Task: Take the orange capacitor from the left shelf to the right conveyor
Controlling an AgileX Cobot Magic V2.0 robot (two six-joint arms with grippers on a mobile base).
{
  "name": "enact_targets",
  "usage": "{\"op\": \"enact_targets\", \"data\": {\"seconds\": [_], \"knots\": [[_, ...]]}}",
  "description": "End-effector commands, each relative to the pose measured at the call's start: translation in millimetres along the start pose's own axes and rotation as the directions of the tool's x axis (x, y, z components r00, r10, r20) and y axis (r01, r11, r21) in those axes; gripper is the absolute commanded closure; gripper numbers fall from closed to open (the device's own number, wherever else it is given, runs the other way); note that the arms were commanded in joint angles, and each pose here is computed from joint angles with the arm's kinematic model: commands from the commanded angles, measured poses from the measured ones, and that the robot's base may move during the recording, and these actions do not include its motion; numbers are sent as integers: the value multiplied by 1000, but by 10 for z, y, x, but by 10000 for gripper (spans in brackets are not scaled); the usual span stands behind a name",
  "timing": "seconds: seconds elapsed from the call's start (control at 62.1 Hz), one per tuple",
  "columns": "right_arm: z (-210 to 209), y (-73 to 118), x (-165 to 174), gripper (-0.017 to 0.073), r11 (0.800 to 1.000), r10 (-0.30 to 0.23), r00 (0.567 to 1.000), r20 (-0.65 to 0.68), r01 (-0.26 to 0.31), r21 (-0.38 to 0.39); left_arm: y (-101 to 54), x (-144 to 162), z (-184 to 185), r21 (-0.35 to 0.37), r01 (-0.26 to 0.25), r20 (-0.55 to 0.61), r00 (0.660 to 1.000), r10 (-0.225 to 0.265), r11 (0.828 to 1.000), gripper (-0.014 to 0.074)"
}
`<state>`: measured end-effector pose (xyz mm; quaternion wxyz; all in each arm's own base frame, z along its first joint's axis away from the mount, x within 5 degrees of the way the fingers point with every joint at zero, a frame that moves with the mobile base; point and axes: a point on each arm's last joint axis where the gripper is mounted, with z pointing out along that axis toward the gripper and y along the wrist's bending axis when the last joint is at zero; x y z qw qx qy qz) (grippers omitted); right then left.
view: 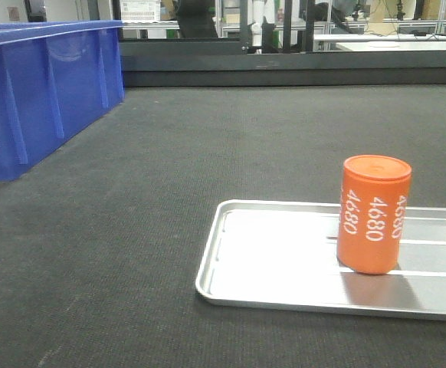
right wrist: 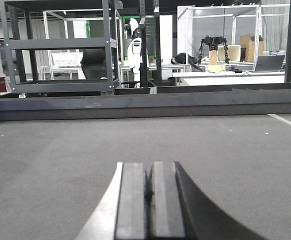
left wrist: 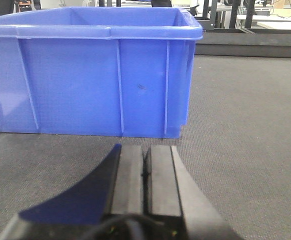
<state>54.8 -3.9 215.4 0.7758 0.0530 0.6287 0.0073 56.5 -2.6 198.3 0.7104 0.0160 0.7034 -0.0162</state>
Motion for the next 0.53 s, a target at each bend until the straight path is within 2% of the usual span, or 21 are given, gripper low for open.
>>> {"op": "enact_targets", "data": {"seconds": [0.0, 0.515], "knots": [[-23, 19, -170, 505, 1000, -13, 991, 134, 15, -13, 0, 9, 1, 3, 10, 70, 998, -10, 1000, 719], [-23, 19, -170, 505, 1000, -13, 991, 134, 15, -13, 0, 9, 1, 3, 10, 70, 998, -10, 1000, 719]]}}
